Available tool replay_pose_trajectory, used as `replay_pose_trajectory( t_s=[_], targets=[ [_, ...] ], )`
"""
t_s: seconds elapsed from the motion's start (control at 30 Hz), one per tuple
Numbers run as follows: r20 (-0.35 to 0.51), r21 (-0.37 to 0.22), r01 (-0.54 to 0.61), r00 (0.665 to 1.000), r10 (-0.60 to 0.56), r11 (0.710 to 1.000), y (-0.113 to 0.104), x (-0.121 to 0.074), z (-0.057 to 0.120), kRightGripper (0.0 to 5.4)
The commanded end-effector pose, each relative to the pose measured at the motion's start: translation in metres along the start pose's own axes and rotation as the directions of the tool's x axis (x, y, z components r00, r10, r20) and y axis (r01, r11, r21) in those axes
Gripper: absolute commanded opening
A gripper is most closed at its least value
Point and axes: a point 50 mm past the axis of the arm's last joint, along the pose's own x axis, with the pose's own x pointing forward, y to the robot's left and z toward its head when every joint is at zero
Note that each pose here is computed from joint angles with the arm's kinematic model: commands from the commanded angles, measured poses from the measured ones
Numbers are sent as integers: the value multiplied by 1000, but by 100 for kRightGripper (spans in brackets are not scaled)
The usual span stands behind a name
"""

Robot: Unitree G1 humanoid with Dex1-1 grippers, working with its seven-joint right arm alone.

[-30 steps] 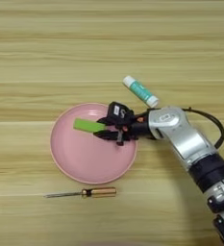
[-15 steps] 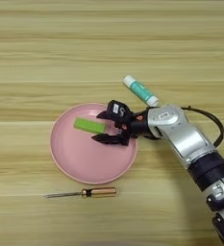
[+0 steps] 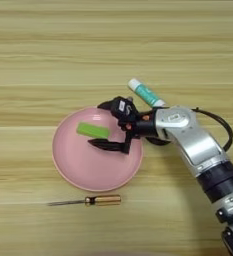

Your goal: Move the objects on the table

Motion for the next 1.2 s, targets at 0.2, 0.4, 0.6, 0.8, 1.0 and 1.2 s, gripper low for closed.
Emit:
replay_pose_trajectory(
  t_s=[0.2,0.4,0.6,0.8,1.0,1.2],
  targets=[
    [196,-141,-2,980,30,990,-6,-25,42,536],
    [253,-173,-65,961,108,983,4,-38,46,536],
    [273,-177,-100,951,146,979,9,-44,47,536],
    [281,-178,-124,944,171,976,12,-49,47,536],
    [296,-174,-199,924,244,964,19,-58,48,536],
    [280,-178,-291,901,332,940,28,-69,44,536]
  ],
)
